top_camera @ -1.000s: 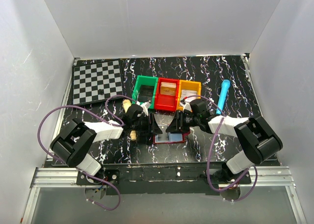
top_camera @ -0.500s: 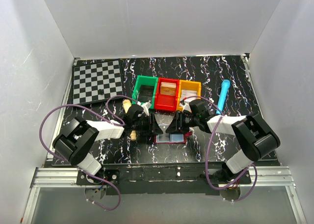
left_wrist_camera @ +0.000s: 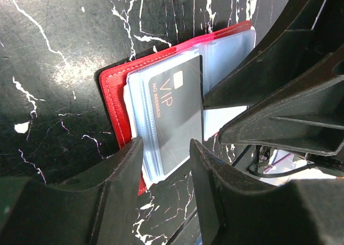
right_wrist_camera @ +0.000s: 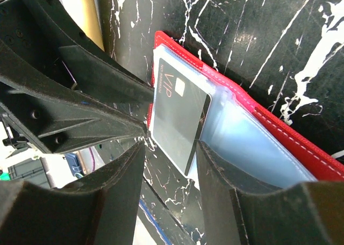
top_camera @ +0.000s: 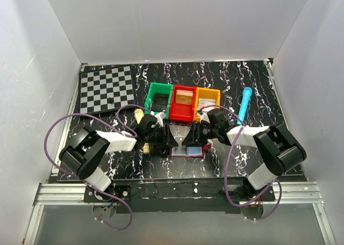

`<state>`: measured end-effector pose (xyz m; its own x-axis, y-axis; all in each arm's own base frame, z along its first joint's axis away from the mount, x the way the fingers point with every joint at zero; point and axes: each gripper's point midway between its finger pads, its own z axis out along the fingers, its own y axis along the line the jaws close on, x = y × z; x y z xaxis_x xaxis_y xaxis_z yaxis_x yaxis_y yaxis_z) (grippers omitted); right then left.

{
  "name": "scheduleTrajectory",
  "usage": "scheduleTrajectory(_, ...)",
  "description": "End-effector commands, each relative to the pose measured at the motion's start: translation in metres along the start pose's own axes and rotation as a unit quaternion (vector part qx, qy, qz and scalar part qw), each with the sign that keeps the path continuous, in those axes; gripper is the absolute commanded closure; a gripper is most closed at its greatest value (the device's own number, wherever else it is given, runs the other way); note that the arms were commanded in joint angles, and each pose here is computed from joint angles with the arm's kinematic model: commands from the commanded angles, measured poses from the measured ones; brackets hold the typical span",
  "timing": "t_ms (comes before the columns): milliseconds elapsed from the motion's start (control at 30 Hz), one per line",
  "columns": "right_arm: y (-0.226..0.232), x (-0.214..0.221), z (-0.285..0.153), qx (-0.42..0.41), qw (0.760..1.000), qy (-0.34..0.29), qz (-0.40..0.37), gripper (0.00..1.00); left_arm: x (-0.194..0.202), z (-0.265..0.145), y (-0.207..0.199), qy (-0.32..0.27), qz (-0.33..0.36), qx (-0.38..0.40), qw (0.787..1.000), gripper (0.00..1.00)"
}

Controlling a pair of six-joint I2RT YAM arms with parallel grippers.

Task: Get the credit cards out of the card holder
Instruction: Remove the credit card from the card holder.

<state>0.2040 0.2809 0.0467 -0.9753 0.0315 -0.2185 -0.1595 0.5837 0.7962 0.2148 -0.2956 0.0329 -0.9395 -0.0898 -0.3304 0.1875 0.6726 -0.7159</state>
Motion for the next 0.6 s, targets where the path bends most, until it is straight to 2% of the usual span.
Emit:
scheduleTrajectory(0, 0.005, -0.009, 0.004, -0.011, 1.0, -0.008, -0.011, 0.49, 0.008, 0.001, 0.014, 0.011, -0.003, -0.023, 1.0, 0.6)
scheduleTrajectory(567, 0.011, -0.008, 0.004, -0.027, 1.0, -0.003, -0.008, 0.49, 0.008, 0.002, 0.015, 0.013, -0.007, -0.025, 1.0, 0.64)
